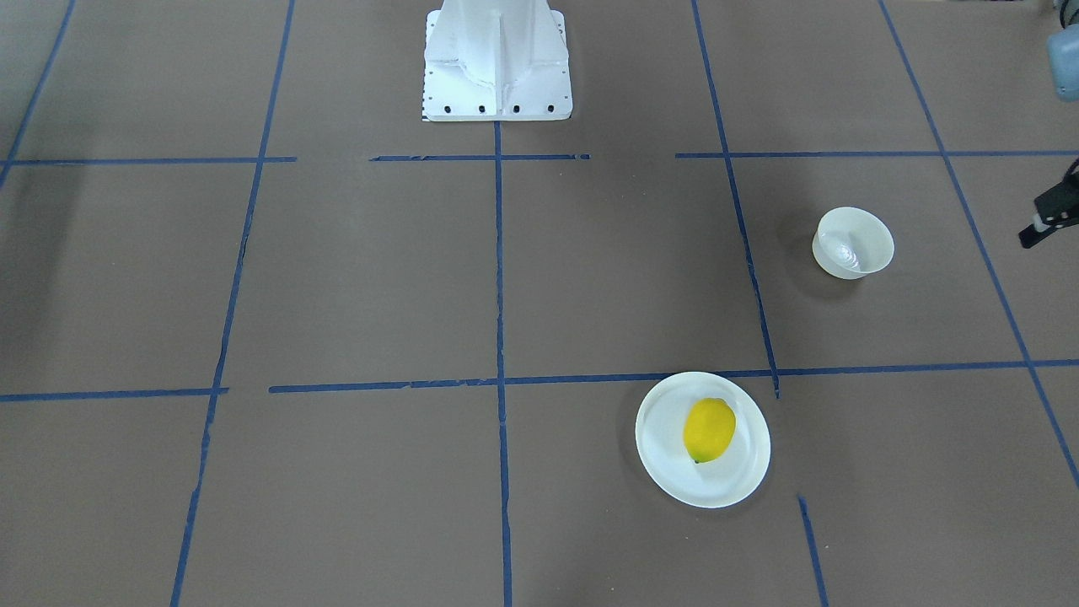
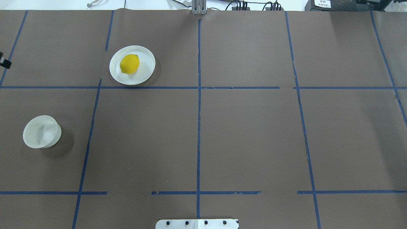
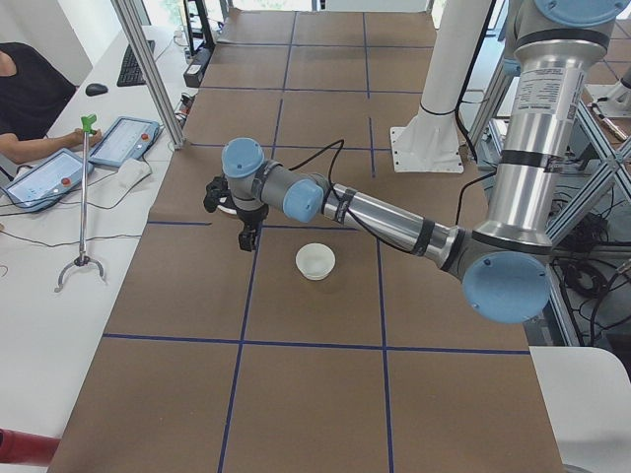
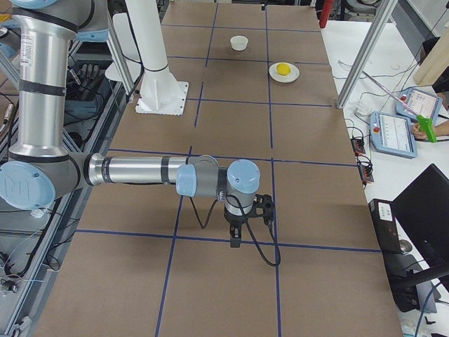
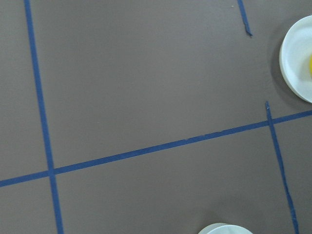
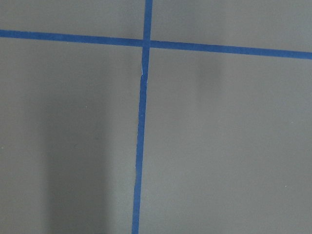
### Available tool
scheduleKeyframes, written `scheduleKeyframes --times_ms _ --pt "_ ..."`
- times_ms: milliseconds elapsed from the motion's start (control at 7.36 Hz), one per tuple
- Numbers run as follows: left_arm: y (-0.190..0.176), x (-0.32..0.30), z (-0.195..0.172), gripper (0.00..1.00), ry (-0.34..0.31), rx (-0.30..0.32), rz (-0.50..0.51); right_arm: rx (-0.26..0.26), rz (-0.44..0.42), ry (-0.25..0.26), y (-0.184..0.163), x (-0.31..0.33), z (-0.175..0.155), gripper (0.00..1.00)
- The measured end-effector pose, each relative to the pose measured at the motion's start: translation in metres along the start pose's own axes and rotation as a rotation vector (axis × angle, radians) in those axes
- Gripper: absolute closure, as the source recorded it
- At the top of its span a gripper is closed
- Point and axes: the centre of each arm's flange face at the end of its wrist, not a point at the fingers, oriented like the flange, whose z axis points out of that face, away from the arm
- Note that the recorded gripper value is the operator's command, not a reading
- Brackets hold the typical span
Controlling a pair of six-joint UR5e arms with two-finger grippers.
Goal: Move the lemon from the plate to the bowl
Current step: 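Move the left gripper over the yellow lemon on the white plate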
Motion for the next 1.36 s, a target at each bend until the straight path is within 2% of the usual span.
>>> scheduleKeyframes --times_ms 407,815,1086,1358 --pt "-0.045 0.108 0.059 0.00 -0.040 -0.026 -0.090 0.000 0.000 0.000 0.000 0.000 0.000 0.00" --pt "-0.115 0.173 0.104 0.00 -0.055 -0.042 -0.168 0.000 0.000 0.000 0.000 0.000 0.000 0.00" --pt "-0.153 0.202 0.142 0.00 -0.058 -0.021 -0.189 0.000 0.000 0.000 0.000 0.000 0.000 0.00" --pt "-0.169 0.222 0.173 0.00 -0.074 0.004 -0.184 0.000 0.000 0.000 0.000 0.000 0.000 0.00"
